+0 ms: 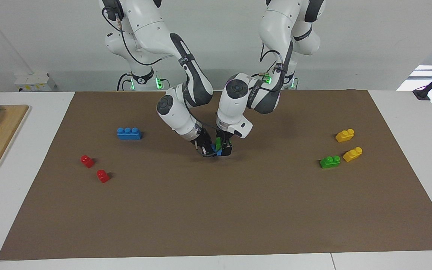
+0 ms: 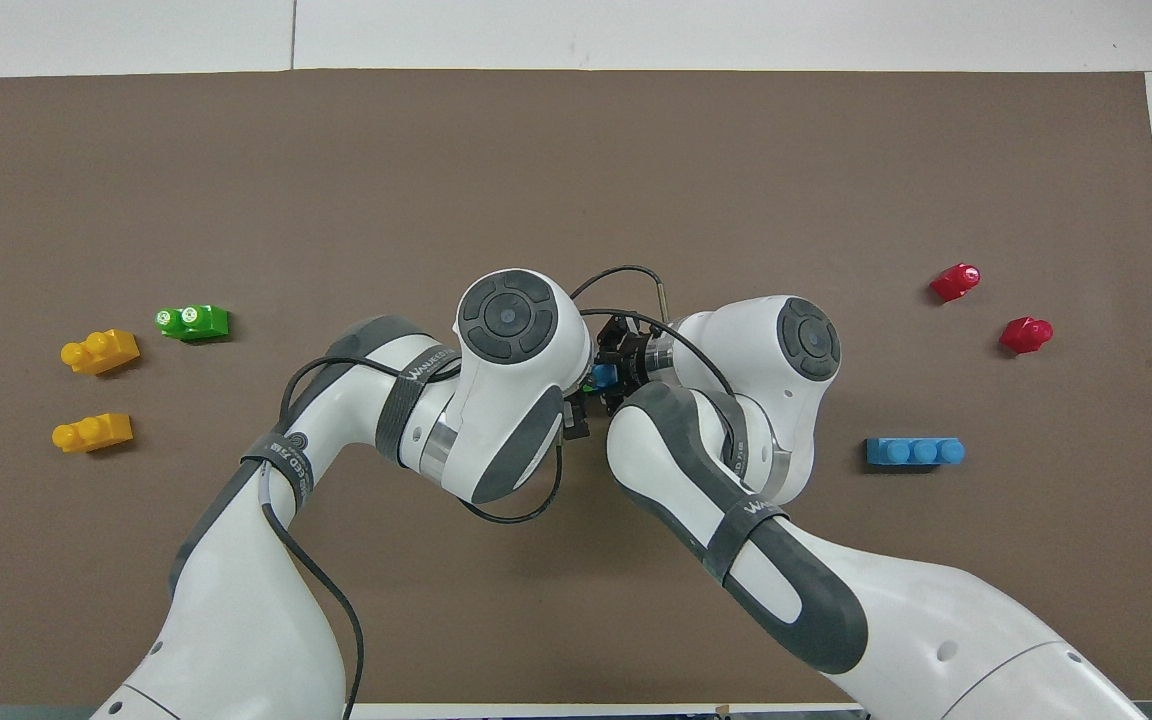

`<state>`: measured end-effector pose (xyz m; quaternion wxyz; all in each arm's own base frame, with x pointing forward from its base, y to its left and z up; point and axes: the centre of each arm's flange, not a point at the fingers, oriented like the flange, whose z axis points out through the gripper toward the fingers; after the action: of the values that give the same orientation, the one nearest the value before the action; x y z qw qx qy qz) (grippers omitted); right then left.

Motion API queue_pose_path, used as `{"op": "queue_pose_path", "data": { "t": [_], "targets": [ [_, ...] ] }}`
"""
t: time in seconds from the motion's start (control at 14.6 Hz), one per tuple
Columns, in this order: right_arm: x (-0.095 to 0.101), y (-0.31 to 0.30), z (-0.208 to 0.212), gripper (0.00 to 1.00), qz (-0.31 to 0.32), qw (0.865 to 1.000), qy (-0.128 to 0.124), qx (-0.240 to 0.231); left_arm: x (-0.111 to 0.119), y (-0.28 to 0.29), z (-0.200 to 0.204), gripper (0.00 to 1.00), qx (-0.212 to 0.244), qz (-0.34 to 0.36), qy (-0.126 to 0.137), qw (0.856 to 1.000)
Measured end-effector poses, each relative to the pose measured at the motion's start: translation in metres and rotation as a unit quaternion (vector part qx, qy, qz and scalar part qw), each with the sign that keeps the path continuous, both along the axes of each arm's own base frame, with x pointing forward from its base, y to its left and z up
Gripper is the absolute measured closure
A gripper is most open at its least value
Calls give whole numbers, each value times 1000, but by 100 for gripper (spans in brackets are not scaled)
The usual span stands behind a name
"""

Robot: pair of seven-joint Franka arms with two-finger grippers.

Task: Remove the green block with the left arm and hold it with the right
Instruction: 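Grasp the blue block with the right gripper while the left gripper holds green, then pull the green block away from the blue block with both grippers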

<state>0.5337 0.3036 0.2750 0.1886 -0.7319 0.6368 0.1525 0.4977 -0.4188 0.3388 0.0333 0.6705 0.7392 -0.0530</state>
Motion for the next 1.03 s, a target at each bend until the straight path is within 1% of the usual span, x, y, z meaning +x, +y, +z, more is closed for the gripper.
{"op": "queue_pose_path", "data": {
  "t": [0.27,0.48,0.55,0.68,0.82,0.89,1.03],
  "targets": [
    [0,1,1,65,1,1000,-5,0,-1,1,-2,0,4,-2,3,1000],
    [0,1,0,65,1,1000,-7,-1,-4,3,-7,0,22,-11,8,1000],
    [0,1,0,65,1,1000,-7,-1,-6,3,-8,7,25,-13,12,1000],
    [0,1,0,65,1,1000,-7,-1,-9,1,-9,32,27,-16,14,999],
    [-1,1,0,65,7,1000,-9,-1,-5,3,-6,55,29,-16,6,999],
    [-2,2,0,65,7,1000,-8,-1,-4,4,-5,64,30,-16,5,999],
    [-2,2,0,65,6,1000,-8,0,-4,3,-5,65,30,-17,4,999]
  ]
}}
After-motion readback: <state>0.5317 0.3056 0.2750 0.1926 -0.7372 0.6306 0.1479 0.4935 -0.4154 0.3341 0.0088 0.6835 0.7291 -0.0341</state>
